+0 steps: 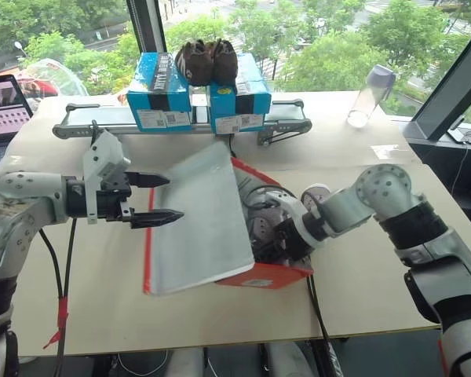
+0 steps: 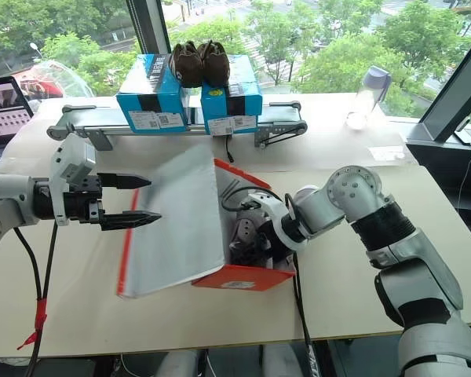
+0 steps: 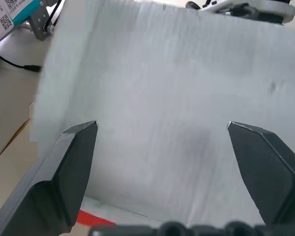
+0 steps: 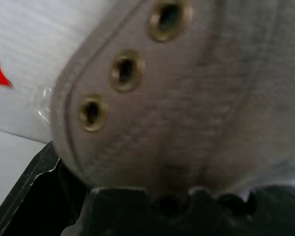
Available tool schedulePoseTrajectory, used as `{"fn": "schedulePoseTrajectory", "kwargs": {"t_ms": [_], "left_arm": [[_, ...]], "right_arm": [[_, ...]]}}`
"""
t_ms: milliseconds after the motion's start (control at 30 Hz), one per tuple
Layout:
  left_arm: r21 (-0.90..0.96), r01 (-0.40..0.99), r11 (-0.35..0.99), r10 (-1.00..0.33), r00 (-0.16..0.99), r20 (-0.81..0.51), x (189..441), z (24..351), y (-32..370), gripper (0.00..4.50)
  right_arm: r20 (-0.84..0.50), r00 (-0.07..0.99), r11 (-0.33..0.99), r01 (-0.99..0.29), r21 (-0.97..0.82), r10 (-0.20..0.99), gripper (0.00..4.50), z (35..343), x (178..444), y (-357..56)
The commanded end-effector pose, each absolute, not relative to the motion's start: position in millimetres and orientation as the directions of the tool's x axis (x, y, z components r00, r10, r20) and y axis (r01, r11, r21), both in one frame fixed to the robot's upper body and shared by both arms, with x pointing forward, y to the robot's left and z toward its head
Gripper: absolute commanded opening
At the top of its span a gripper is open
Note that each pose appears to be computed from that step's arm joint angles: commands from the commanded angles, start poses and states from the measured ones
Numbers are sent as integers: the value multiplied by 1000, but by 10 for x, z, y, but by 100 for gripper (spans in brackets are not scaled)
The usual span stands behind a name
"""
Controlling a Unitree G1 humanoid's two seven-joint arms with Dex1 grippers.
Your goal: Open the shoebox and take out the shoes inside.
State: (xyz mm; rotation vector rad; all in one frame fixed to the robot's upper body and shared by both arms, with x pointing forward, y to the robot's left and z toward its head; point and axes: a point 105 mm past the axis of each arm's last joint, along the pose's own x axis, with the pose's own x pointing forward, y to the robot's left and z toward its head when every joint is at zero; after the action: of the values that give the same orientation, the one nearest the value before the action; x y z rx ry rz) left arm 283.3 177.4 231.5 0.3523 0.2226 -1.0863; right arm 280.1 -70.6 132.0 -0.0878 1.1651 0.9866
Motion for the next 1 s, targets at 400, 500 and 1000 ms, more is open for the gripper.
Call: {"fn": "schedulePoseTrajectory", "kwargs": {"t_ms": [400, 500, 1000], "left_arm": [[226, 886, 404, -825, 460, -329, 2820, 2436, 1739, 450], [225, 888, 400, -828, 456, -327, 2827, 2438, 1725, 450], [233, 906, 353, -850, 415, -324, 2884, 2471, 1634, 450]], "right_arm": [[-762, 122, 564, -747, 352, 636, 126, 1618, 2921, -586], [-732, 160, 564, -749, 347, 662, 83, 1777, 3009, -525], [-391, 500, 634, -647, 424, 773, 62, 3055, 3495, -936]]}}
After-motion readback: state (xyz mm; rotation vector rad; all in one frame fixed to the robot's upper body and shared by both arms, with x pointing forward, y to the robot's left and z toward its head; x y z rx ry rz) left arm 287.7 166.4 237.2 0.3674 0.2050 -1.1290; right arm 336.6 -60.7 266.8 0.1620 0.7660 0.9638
